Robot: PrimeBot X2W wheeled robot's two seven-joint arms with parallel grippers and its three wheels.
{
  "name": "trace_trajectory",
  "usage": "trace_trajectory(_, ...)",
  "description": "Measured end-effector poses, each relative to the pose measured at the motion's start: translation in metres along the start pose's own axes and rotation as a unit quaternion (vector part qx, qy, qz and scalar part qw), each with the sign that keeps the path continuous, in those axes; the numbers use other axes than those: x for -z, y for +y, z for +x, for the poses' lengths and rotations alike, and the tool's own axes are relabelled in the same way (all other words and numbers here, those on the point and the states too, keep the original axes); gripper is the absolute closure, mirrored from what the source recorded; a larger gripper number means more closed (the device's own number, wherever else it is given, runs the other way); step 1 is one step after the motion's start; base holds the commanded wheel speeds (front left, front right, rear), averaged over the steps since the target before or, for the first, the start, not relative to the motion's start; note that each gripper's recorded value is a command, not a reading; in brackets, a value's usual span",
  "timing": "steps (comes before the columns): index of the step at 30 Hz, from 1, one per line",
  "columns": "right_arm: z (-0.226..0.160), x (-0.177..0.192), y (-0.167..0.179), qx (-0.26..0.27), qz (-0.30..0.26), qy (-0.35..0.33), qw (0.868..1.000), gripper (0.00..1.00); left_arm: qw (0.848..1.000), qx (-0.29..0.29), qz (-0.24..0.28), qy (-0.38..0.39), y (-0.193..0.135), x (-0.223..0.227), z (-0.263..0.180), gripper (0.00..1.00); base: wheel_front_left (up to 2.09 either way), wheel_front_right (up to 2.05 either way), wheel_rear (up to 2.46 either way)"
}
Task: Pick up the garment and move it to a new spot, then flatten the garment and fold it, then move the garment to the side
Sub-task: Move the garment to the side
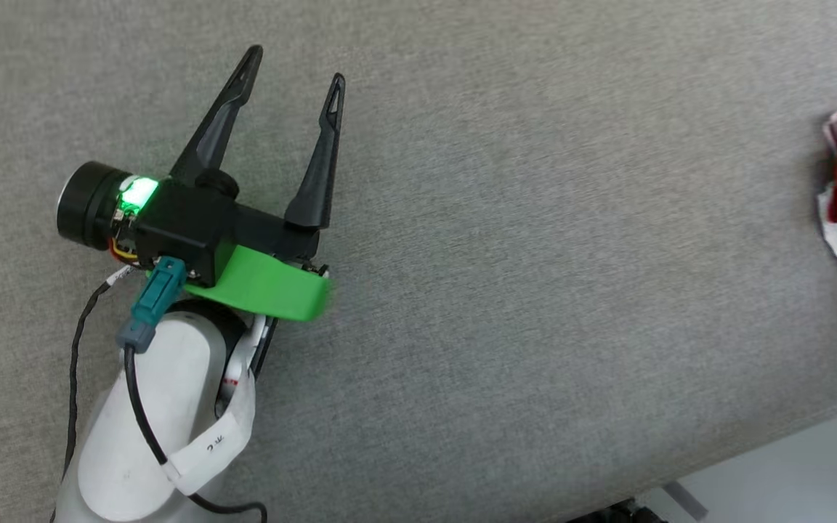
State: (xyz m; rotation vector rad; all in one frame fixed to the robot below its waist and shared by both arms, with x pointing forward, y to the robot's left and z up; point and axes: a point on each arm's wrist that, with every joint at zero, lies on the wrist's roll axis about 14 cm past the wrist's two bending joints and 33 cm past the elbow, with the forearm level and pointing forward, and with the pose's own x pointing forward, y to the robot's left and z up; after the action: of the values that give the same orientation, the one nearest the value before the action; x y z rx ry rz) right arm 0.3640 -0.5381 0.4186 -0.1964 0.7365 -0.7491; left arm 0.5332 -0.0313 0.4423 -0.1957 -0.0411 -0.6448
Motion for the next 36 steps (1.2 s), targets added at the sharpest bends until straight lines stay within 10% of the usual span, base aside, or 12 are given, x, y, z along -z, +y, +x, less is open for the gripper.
trace_trajectory(3,0.011,0.010,0.013,-0.002,-0.010,0.009,1.000,1.00,1.000,-0.008,-0.003,0.011,0.008,0.012,-0.002,0.00,0.00,0.00,0.00)
trace_trajectory(4,0.014,0.011,0.017,-0.003,-0.015,0.009,1.000,0.86,1.000,-0.011,-0.003,0.014,0.010,0.015,-0.004,0.00,0.00,0.00,0.00)
trace_trajectory(5,0.016,0.012,0.020,-0.004,-0.021,0.007,1.000,0.58,1.000,-0.013,-0.003,0.017,0.012,0.017,-0.005,0.00,0.00,0.00,0.00)
trace_trajectory(6,0.018,0.013,0.023,-0.004,-0.023,0.005,1.000,0.09,1.000,-0.014,-0.002,0.018,0.013,0.018,-0.006,0.00,0.00,0.00,0.00)
trace_trajectory(7,0.020,0.013,0.024,-0.004,-0.025,0.002,1.000,0.00,1.000,-0.016,-0.002,0.019,0.015,0.019,-0.008,0.00,0.00,0.00,0.00)
trace_trajectory(23,-0.015,-0.048,-0.020,0.025,-0.045,-0.173,0.984,0.00,0.999,-0.053,-0.008,-0.004,0.008,-0.014,-0.036,0.00,0.00,0.00,0.00)
trace_trajectory(36,-0.078,-0.044,0.038,-0.078,0.038,-0.264,0.961,0.00,0.990,-0.140,-0.015,0.007,0.008,-0.041,-0.108,0.00,0.00,0.00,0.00)
